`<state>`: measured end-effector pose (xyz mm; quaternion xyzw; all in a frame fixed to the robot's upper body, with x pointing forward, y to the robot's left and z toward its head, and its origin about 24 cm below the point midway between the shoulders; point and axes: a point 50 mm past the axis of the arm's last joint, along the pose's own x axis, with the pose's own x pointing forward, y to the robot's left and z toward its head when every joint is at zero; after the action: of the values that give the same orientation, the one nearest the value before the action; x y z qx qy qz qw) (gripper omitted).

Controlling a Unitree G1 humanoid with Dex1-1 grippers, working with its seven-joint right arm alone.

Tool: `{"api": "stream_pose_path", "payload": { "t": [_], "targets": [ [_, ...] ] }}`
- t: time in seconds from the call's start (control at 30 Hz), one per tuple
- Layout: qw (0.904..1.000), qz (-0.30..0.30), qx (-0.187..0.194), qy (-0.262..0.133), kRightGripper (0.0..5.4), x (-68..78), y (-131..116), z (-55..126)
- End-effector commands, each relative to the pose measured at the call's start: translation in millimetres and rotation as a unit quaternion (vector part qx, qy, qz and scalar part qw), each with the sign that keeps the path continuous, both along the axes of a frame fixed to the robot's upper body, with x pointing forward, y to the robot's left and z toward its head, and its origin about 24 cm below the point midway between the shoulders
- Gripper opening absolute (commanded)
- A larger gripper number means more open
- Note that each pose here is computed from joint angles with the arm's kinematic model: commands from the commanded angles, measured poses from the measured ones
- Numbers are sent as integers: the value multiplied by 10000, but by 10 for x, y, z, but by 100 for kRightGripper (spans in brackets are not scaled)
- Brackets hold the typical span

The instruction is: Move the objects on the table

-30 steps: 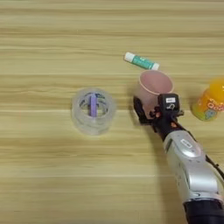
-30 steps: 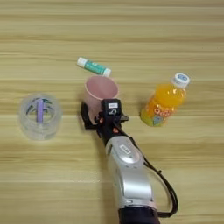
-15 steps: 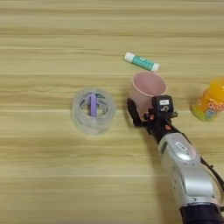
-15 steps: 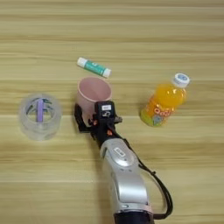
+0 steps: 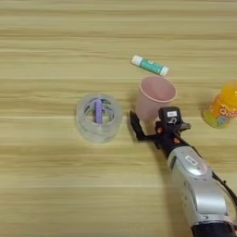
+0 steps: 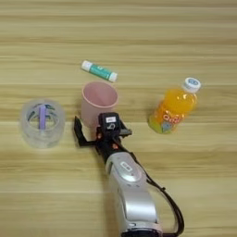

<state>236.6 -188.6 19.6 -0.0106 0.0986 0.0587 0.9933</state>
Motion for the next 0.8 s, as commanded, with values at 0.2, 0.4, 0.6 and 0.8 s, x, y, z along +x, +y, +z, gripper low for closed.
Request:
{"api": "stream_pose_path", "payload": {
  "t": [0.2, 0.4, 0.6, 0.8],
  "targets": [
    [9989, -124, -65, -443, 538, -31, -81, 239],
    [9993, -131, -88, -342, 538, -196, -106, 267],
    [9994, -305, -9, -148, 538, -324, -167, 255],
    [9968, -763, -178, -178, 538, -395, -301, 316]
  ]
}}
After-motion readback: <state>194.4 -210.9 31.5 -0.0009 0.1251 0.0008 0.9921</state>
